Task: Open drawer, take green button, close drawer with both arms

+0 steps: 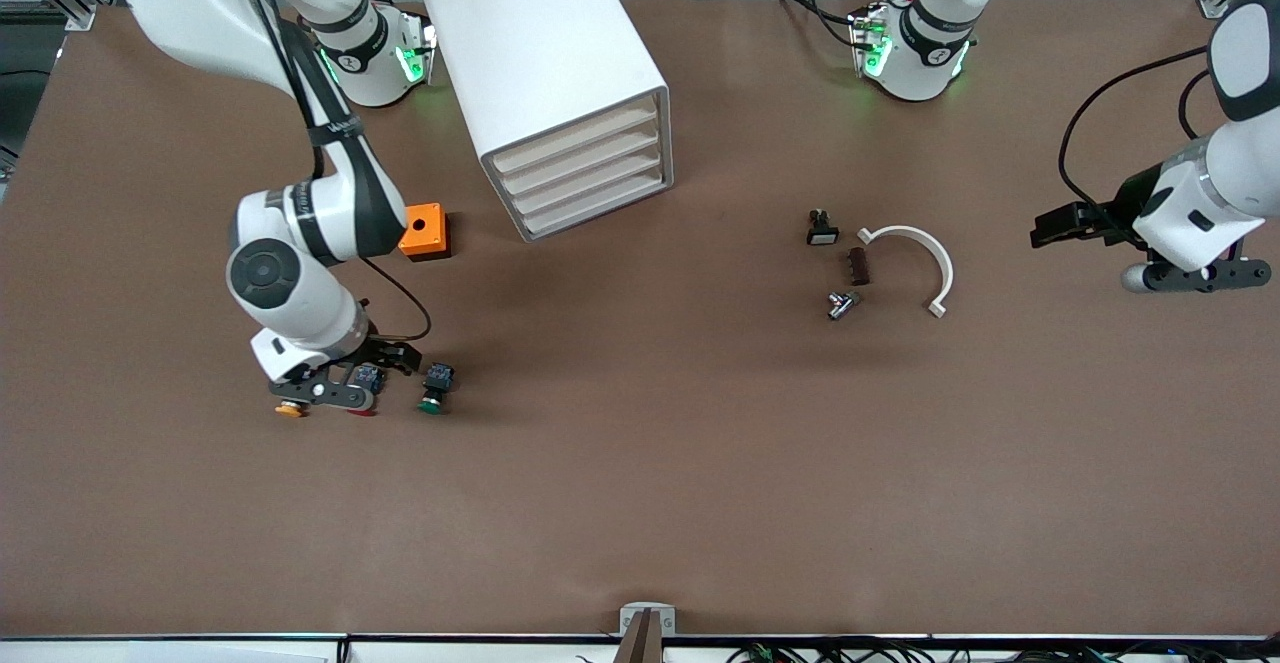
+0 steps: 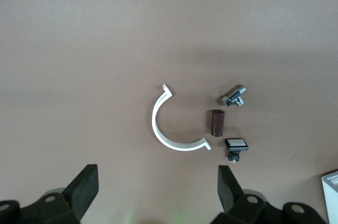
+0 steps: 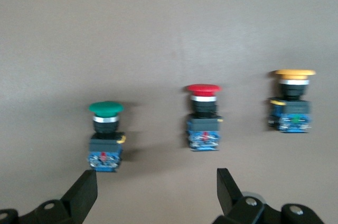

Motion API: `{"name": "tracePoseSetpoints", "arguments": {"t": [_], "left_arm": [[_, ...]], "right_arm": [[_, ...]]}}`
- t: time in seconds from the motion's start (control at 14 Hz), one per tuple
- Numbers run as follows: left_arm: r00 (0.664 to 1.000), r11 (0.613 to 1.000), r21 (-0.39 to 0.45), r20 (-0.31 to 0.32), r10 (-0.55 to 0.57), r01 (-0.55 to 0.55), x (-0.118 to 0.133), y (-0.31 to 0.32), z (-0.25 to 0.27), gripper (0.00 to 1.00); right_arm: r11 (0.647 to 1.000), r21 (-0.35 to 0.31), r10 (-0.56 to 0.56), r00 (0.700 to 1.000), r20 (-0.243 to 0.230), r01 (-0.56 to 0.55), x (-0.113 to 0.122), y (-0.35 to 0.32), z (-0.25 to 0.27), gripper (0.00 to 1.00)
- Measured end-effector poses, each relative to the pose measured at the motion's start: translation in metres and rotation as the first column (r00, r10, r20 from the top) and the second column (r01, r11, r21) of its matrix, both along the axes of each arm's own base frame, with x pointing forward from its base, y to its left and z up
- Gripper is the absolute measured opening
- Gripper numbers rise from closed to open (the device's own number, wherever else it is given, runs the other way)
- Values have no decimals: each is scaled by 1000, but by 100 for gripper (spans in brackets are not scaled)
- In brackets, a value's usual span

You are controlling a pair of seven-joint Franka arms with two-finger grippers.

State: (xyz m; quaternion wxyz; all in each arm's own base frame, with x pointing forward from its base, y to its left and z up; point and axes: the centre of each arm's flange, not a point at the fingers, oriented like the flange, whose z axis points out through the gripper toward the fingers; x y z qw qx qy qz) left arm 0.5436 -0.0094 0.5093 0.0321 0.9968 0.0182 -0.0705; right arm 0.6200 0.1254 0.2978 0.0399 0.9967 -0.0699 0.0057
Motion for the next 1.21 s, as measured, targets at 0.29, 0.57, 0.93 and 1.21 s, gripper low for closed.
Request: {"name": "tracePoseSetpoints", "arguments": {"t": [0.29,0.57,0.93,1.21], "left_arm": [[994,999,38,103,-26,22,-22,6,53,100],[980,996,69,187,-60,48,-25,13,118,100],[971,996,73,229,-64,48,-17,11,142,100],[970,996,76,232,-67,50,1,9,141,100]], "right_arm": [[1000,-1,30,999,-25,-30,-1,-41,53,100],[1000,-3,17,998,-66,-17,-16,-54,115,100],[999,-1,53,988,-142,-54,-24,-84,198,100],[996,15,92,982,-165,-90,-33,-117,234,100]]}}
